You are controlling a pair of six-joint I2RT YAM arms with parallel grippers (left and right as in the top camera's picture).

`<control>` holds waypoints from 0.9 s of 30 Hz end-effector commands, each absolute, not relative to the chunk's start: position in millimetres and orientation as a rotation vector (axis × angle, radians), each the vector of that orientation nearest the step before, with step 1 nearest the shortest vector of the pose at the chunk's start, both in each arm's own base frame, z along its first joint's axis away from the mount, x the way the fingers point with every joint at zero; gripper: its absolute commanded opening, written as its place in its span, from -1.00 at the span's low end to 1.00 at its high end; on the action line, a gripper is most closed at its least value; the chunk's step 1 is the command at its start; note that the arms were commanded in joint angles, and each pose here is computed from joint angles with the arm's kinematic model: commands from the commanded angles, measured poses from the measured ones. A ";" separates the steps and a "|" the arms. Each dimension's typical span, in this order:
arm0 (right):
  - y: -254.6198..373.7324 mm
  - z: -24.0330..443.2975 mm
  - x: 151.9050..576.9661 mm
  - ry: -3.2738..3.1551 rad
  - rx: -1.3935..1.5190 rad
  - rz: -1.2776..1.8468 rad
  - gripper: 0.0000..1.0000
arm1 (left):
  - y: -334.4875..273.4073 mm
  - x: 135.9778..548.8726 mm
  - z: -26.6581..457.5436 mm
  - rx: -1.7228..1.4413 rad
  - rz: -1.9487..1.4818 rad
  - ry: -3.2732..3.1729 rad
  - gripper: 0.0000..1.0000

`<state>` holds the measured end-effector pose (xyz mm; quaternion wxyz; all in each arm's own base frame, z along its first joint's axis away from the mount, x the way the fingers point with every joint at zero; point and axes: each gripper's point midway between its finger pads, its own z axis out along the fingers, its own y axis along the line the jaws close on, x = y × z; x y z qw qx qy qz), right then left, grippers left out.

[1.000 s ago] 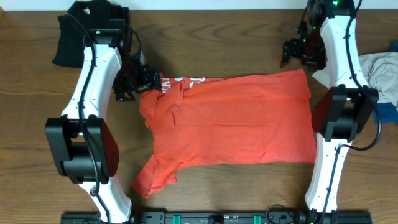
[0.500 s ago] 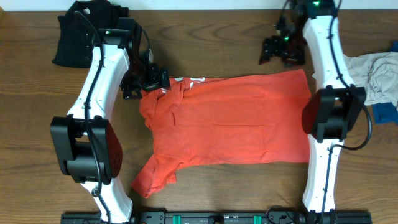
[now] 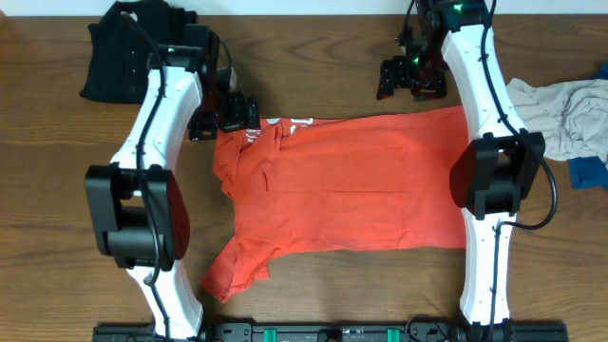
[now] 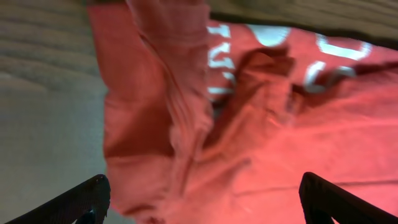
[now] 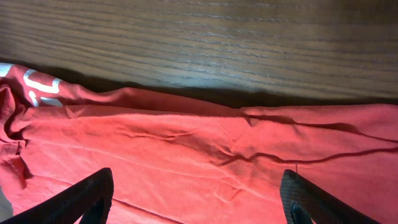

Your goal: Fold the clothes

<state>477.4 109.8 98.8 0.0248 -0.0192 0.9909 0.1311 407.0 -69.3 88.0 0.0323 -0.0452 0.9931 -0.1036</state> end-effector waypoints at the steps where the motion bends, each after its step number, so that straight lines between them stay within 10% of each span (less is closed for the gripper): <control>1: 113.6 117.0 479.8 3.017 -0.098 0.412 0.67 | -54.4 408.6 67.4 -0.093 -0.187 3.095 0.93; 6: 113.8 117.0 479.9 3.017 -0.098 0.412 0.59 | -54.1 412.4 48.3 -0.021 -0.178 3.116 0.93; 14: 113.8 115.5 480.1 3.019 -0.098 0.412 -0.18 | -54.1 427.7 45.3 -0.012 -0.170 3.061 0.40; 27: 113.1 105.9 476.0 3.047 -0.094 0.410 -0.20 | -50.5 429.7 44.9 0.009 -0.136 3.053 -0.53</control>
